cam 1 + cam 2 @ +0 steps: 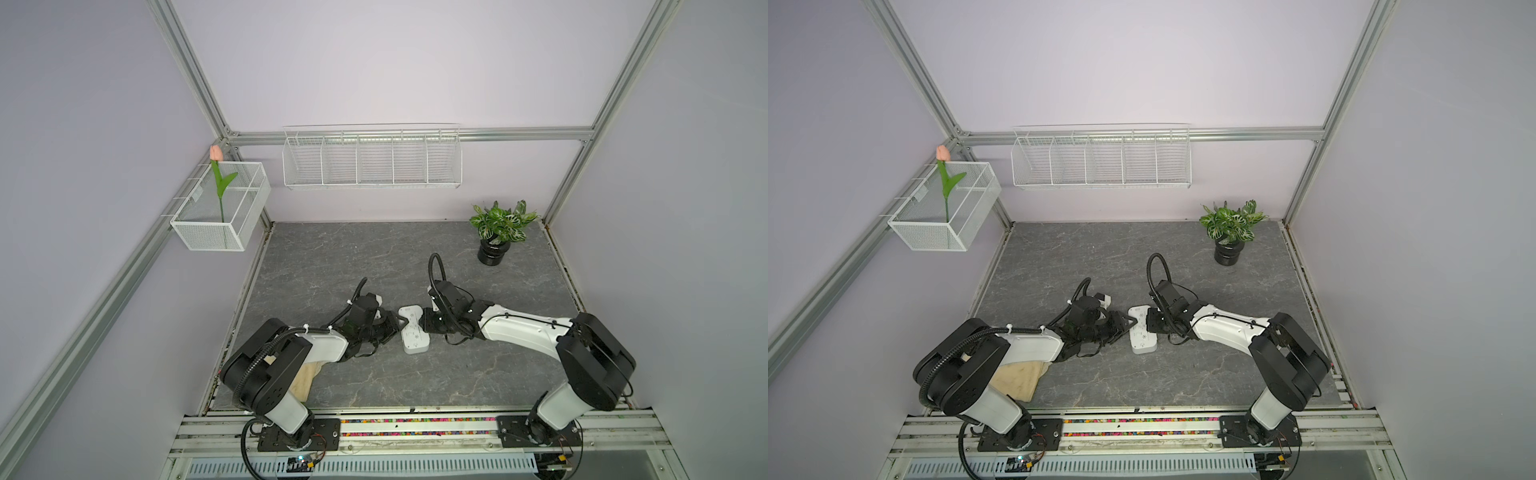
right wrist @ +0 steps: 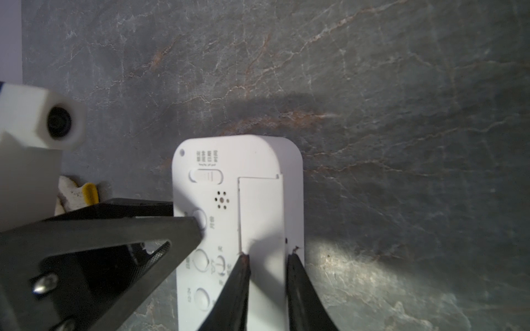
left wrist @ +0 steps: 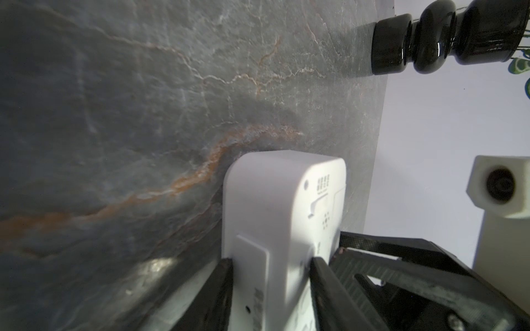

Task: Insert the battery into the alarm
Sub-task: Install the cover on the alarm.

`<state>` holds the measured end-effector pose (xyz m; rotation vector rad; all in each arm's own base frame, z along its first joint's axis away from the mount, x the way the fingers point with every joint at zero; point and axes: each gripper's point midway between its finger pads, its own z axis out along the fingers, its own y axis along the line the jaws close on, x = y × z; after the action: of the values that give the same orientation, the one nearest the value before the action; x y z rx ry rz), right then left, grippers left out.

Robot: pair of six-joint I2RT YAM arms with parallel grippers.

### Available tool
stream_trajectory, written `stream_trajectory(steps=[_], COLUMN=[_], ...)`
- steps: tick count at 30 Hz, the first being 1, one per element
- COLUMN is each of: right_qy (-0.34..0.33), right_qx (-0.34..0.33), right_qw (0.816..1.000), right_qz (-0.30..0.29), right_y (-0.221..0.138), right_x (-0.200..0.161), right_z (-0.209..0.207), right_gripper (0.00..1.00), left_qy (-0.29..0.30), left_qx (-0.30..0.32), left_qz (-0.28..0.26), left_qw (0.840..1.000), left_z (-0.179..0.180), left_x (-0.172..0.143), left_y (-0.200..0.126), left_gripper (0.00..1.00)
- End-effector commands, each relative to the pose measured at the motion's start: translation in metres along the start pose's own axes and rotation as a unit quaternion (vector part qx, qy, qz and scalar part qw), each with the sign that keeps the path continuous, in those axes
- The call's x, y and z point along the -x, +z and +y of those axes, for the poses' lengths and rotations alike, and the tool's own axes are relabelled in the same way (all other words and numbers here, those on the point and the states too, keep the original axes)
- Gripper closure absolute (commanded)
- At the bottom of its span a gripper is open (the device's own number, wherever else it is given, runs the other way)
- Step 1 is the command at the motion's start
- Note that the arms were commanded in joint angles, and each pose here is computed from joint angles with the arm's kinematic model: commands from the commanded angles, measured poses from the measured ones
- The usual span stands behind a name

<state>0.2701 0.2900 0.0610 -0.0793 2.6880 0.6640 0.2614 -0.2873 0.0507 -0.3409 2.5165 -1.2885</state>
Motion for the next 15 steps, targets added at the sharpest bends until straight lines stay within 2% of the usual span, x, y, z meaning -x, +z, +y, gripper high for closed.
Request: stream_trajectory(steps=[1,15], right_qy=[-0.003,-0.005], right_qx=[-0.001,0.008], right_qw=[1.000,0.999], right_qz=[0.026,0.030], right_y=[0.007,0.011], right_x=[-0.013,-0.014], right_z=[0.004,0.015], right_gripper=[0.74,0.76], left_qy=[0.004,0.003], left_qx=[-0.022,-0.033], left_qz=[0.007,0.014], left_qw=[1.000,0.999], left_z=[-0.013,-0.019], left_x=[-0.002,-0.007], left_y=[0.005,0.009], left_gripper=[0.55,0.56])
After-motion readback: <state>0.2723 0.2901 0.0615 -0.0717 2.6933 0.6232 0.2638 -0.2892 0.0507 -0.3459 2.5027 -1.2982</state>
